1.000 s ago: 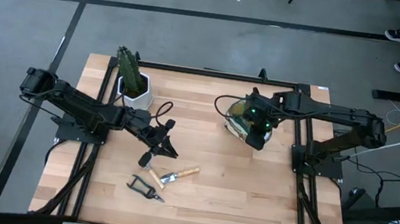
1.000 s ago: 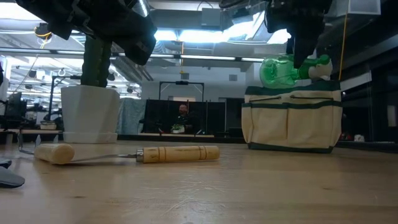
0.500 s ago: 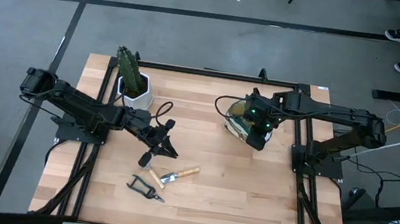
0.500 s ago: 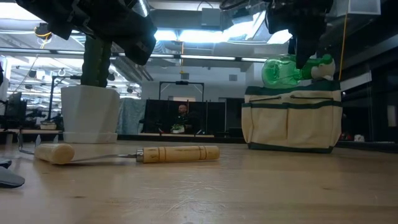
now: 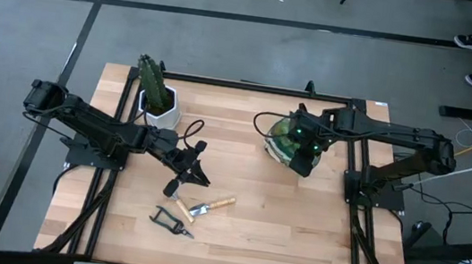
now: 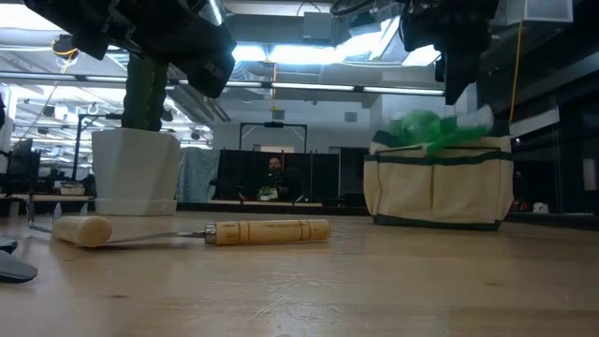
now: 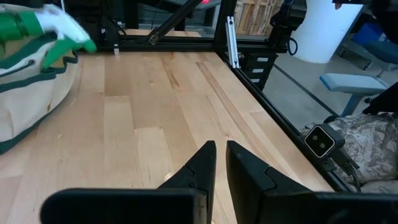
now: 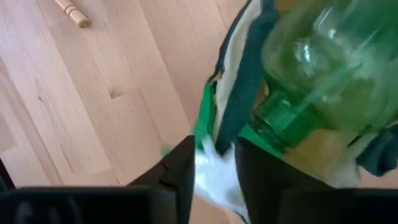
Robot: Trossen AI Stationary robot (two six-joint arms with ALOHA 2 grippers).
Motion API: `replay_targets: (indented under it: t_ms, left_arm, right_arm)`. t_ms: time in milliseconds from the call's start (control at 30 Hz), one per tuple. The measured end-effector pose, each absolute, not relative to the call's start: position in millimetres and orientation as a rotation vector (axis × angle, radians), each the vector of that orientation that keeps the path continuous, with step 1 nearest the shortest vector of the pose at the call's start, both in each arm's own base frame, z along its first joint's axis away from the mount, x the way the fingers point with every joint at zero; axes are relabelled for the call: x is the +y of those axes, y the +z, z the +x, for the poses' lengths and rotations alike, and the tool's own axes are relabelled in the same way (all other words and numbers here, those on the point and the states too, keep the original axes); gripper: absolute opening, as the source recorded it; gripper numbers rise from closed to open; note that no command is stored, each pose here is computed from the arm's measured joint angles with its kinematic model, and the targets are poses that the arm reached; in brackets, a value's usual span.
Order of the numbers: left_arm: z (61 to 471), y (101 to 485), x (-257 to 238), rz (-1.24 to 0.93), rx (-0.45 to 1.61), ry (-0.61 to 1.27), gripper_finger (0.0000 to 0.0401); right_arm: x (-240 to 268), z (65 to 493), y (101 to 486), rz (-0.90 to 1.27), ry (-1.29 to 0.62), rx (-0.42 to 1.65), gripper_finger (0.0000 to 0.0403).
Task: Pick & Place Garden tools in Gardening bag
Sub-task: Put the spray bottle into the gardening bag
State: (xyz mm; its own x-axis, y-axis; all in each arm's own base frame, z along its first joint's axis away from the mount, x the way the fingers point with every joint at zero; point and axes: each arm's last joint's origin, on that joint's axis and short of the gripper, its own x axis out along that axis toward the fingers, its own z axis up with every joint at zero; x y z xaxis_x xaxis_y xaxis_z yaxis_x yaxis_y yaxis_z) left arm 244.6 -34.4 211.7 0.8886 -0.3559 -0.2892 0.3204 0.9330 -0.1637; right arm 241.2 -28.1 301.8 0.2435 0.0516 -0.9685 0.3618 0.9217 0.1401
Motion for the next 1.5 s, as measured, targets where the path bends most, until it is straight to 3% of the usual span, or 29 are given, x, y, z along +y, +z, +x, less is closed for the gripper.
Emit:
replay_targets:
  t_ms: [233,433,633,867,1033,1233,1500]
  left_arm:
    - [245,212,-34,-0.113,0.321,-0.352,0.0031]
    - [245,212,-34,-0.113,0.321,-0.352,0.0031]
    - [245,212,-34,-0.113,0.321,-0.352,0.0031]
    - [245,212,-34,-0.113,0.321,-0.352,0.0031]
    - [245,212,-34,-0.113,0.321,-0.352,0.0031]
    - [245,212,-34,-0.113,0.321,-0.352,0.0031]
    - [245,212,-34,-0.113,0.321,-0.352,0.0031]
  right_arm:
    - [-29,241,302,0.329,-0.268,1.311,0.0166]
    - [-30,241,302,0.335,-0.284,1.309,0.0167]
    - [-33,241,302,0.292,-0.417,1.285,0.0166]
    - [-37,247,300,0.278,-0.487,1.248,0.0105]
    - [-39,259,283,0.242,-0.489,1.333,0.0057]
    - [-39,265,266,0.213,-0.446,1.472,0.0048]
    - [-43,265,265,0.25,-0.457,1.47,0.0047]
